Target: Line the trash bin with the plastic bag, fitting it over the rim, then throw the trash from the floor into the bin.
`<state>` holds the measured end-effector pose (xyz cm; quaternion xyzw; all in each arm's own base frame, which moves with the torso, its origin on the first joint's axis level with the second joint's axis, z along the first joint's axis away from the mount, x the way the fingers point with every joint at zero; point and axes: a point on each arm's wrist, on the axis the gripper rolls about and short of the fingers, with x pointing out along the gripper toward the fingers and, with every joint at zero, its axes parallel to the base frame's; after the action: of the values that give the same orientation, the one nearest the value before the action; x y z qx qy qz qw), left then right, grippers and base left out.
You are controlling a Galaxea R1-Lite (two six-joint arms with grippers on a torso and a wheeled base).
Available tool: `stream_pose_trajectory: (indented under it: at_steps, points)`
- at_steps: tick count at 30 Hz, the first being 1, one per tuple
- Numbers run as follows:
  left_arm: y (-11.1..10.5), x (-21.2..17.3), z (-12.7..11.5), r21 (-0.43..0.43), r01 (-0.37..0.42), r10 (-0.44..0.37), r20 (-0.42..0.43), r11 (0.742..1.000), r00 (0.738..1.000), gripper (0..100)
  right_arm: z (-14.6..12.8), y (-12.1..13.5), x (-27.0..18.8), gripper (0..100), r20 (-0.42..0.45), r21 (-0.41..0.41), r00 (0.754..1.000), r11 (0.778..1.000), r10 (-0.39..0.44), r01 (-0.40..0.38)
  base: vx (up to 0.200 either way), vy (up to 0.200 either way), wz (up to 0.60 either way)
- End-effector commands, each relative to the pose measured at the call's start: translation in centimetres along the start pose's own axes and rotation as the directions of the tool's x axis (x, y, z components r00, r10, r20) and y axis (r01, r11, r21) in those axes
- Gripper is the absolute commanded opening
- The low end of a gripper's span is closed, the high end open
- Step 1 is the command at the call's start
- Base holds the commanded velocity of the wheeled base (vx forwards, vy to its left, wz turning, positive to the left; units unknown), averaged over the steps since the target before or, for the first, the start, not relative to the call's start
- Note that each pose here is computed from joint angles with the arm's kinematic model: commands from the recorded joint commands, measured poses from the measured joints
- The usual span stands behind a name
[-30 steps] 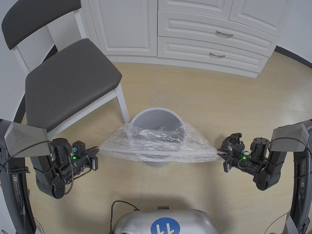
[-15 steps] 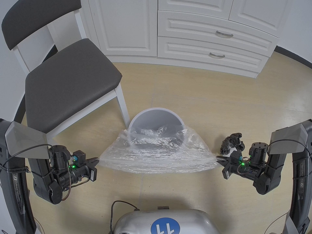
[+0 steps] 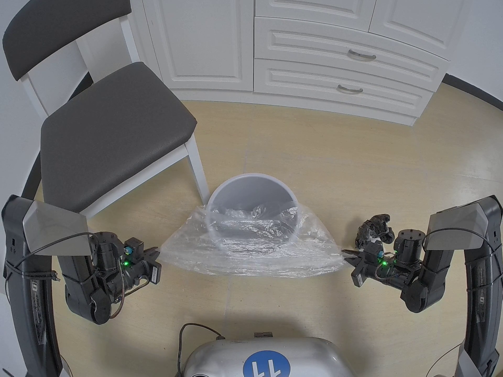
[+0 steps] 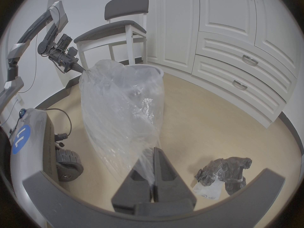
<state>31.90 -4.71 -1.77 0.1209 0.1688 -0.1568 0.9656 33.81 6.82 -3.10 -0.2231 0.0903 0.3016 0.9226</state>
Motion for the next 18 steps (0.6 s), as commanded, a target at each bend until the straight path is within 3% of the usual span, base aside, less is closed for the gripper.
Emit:
stream_pose_trajectory:
  at_steps: [1, 5, 18]
  points:
    - [-0.9, 2.5, 1.1, -0.083, -0.080, 0.084, 0.055, 0.993, 0.995, 0, 0.6, -1.0, 1.3, 0, 0.046, 0.013, 0.997, 0.998, -0.065, 0.065, 0.000, 0.000, 0.00]
    - [-1.3, 4.0, 2.2, -0.160, -0.139, 0.156, 0.101, 0.977, 0.982, 0, 1.2, -1.6, 2.2, 0, 0.060, 0.068, 0.989, 0.989, -0.136, 0.132, 0.000, 0.000, 0.00]
    - [-1.8, 5.1, 1.8, -0.161, -0.174, 0.191, 0.095, 0.971, 0.977, 0, 1.0, -2.2, 3.5, 0, 0.061, 0.088, 0.977, 0.976, -0.205, 0.199, 0.000, 0.000, 0.00]
